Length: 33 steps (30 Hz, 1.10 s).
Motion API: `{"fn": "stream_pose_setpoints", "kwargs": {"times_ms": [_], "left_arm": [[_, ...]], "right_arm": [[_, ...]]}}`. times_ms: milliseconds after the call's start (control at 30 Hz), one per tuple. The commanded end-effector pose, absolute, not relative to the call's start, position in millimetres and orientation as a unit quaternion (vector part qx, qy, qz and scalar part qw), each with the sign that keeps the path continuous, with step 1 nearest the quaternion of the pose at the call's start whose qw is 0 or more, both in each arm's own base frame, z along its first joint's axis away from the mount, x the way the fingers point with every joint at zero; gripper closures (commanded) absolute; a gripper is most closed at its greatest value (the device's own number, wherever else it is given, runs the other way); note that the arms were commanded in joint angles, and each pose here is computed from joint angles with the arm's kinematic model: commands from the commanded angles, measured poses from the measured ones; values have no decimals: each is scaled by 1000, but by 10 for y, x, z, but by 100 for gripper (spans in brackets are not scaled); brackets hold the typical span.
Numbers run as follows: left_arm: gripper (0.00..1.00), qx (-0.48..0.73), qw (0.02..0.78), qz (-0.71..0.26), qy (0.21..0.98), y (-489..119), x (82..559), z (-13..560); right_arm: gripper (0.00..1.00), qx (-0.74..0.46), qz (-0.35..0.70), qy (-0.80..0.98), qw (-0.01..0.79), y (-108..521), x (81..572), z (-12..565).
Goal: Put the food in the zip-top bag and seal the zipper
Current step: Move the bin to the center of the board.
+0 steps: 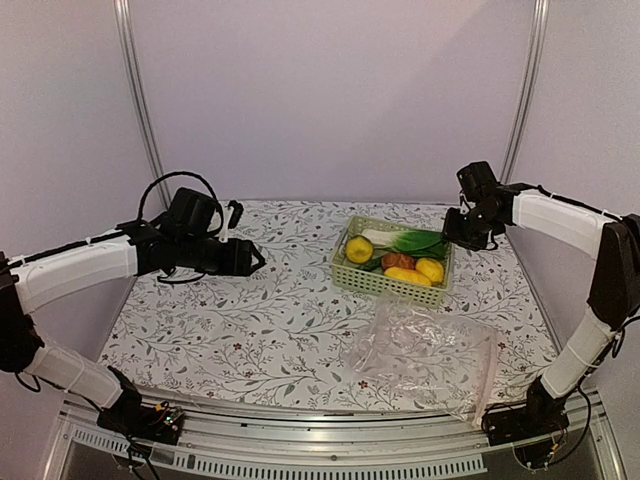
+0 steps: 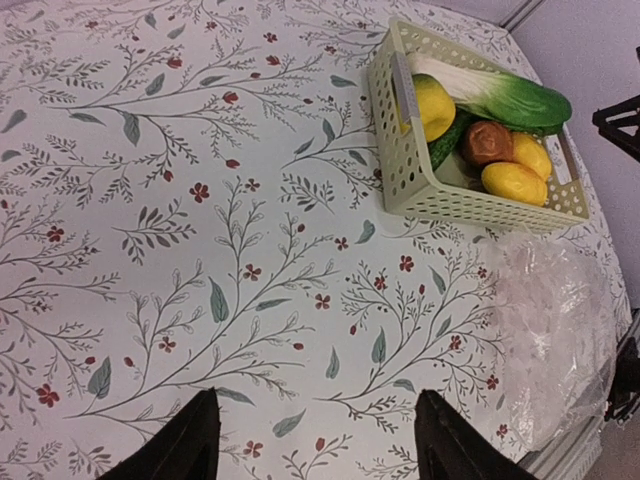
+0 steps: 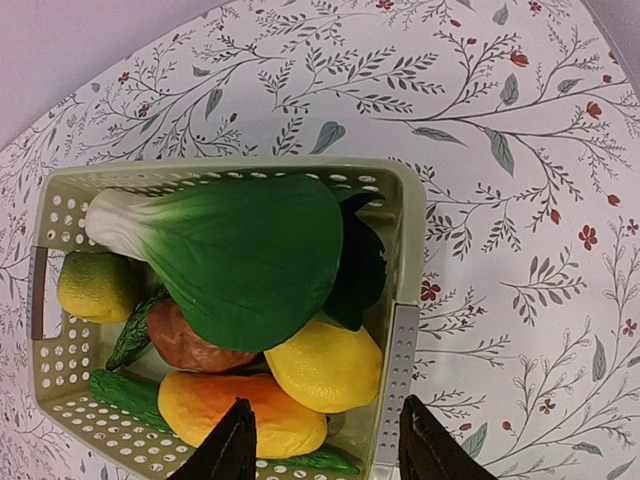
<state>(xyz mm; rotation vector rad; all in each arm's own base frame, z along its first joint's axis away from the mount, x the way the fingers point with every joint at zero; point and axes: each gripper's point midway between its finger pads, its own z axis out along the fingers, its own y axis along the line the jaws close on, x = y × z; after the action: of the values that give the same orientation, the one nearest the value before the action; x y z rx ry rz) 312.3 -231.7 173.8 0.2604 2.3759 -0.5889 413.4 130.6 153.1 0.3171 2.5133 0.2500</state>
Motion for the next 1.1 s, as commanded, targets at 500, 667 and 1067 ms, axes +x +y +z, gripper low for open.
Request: {"fn": "stream_pose_setpoints", "kwargs": {"times_ms": [500, 667, 1067], "left_arm": [[35, 99, 272, -235, 928, -2553, 3191, 1727], [36, 113, 278, -233, 925, -2580, 3202, 1853], [31, 130, 275, -171, 937, -2388, 3187, 1940]], "right_arm": [[71, 143, 73, 962, 219, 1163, 4317, 686], [90, 104, 125, 959, 230, 1382, 4447, 716], [100, -110, 214, 938, 248, 2562, 4844, 834]]}}
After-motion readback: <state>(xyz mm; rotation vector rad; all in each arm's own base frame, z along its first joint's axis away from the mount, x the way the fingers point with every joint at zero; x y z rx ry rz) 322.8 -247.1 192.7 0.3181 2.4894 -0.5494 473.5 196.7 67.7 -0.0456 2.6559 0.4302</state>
